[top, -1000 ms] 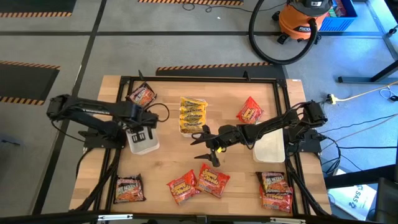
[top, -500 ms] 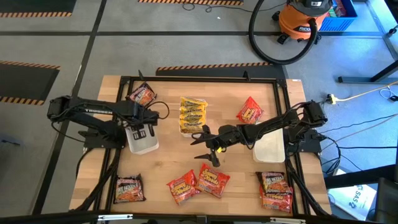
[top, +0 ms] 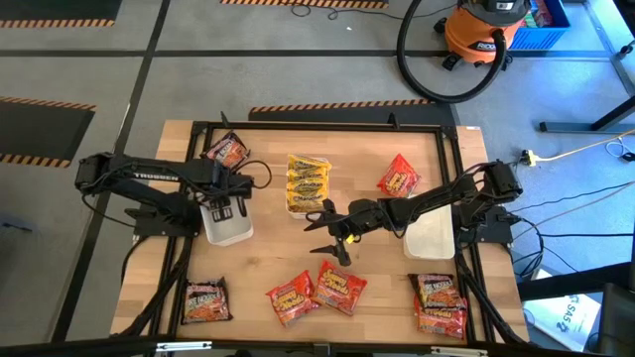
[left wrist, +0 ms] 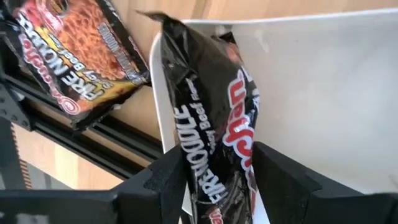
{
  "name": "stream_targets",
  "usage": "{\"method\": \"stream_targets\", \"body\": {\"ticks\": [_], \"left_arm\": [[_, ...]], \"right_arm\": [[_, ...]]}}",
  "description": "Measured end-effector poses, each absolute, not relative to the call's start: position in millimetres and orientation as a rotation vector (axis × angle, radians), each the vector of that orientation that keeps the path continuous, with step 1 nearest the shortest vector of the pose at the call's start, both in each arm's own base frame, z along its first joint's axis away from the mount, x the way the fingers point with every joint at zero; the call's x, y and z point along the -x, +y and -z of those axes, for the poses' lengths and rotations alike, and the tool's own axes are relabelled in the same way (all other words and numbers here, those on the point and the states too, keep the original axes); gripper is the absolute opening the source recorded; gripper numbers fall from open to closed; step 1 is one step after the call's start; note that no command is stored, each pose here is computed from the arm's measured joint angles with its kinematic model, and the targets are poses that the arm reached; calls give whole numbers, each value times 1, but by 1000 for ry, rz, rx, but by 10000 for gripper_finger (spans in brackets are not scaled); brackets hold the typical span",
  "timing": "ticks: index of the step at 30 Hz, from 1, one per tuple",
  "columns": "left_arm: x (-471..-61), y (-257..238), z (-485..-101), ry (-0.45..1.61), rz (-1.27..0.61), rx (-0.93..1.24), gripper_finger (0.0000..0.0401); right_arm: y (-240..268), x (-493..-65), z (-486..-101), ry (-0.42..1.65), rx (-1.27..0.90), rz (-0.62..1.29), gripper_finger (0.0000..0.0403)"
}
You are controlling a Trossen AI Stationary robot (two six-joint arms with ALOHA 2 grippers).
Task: Sort Maruchan noodles
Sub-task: Adjust the black noodle
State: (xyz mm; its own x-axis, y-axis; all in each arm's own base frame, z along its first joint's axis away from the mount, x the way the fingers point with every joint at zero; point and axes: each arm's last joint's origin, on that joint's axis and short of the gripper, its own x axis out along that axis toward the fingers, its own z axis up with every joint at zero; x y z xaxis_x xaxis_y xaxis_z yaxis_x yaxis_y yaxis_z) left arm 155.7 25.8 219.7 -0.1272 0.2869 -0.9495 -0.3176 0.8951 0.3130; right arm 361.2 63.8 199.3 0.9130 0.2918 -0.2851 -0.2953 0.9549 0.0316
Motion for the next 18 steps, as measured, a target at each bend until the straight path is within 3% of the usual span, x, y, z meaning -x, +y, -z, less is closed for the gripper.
{"method": "stream_targets", "body": {"ticks": [18], "left_arm": [[-153,28,-221,1622,-591,-58,172]], "right_arm": [[64,-361,-199,292,11,-305,271]]}}
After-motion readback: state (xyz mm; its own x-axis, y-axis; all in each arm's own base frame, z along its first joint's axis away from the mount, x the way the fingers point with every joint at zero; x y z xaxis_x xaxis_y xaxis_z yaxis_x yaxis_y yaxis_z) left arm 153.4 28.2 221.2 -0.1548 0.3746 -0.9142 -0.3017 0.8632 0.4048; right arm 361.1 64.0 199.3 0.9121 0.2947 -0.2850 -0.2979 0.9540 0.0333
